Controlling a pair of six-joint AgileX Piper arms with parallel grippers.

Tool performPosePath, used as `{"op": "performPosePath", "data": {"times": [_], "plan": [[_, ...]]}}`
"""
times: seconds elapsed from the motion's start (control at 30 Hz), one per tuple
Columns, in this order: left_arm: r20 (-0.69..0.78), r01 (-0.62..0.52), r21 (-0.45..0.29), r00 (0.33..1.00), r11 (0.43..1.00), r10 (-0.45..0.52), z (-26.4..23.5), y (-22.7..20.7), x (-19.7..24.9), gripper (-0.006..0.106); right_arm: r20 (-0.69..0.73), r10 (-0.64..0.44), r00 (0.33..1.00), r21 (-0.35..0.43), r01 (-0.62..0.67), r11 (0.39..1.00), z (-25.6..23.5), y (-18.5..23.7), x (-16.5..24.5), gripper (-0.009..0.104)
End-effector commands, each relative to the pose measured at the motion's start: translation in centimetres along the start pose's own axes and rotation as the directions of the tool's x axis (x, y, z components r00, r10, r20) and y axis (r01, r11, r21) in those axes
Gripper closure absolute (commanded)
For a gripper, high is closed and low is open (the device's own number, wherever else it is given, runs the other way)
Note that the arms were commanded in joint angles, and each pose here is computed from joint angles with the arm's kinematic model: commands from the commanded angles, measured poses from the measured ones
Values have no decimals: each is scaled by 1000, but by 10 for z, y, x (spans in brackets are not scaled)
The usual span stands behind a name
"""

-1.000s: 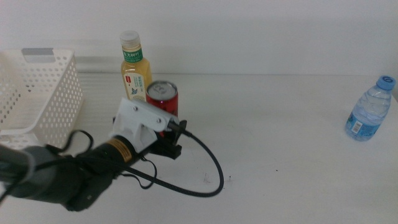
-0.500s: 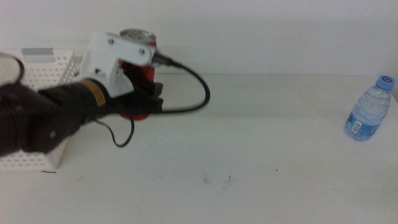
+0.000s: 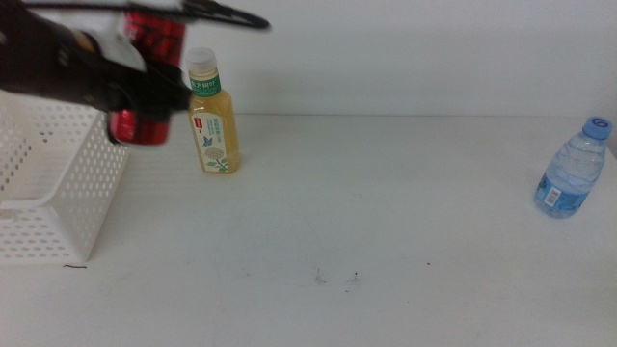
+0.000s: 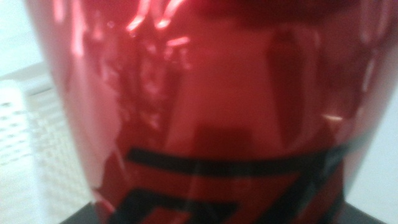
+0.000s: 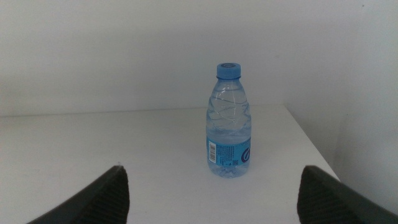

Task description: Use arms to grab the bottles and put them into the dustbin to the left of the table.

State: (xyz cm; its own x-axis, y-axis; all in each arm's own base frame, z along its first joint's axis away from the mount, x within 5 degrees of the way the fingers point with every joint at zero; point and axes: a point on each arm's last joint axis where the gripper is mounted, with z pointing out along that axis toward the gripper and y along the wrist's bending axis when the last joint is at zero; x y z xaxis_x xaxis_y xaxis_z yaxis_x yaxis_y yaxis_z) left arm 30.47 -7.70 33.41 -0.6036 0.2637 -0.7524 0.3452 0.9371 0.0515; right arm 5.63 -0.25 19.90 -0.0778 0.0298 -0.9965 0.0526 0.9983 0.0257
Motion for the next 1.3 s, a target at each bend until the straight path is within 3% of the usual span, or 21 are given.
{"op": "performPosePath", "data": {"times": [0.0,0.37,0.63,0.93,1.27], "plan": [[54,18,-12,998,1000,-18,-17,16,-15,65,9,-12,1000,1,12,1000,0,0,0,2],[-35,140,-147,989,979,-147,-45,105,-22,65,9,-12,1000,1,12,1000,0,0,0,2],[-133,195,-152,967,969,-216,-28,151,-20,65,9,-12,1000,1,12,1000,0,0,0,2],[-252,240,-186,926,953,-282,13,194,10,65,9,-12,1000,1,12,1000,0,0,0,2],[-352,267,-190,880,945,-320,62,216,43,65,9,-12,1000,1,12,1000,0,0,0,2]]}}
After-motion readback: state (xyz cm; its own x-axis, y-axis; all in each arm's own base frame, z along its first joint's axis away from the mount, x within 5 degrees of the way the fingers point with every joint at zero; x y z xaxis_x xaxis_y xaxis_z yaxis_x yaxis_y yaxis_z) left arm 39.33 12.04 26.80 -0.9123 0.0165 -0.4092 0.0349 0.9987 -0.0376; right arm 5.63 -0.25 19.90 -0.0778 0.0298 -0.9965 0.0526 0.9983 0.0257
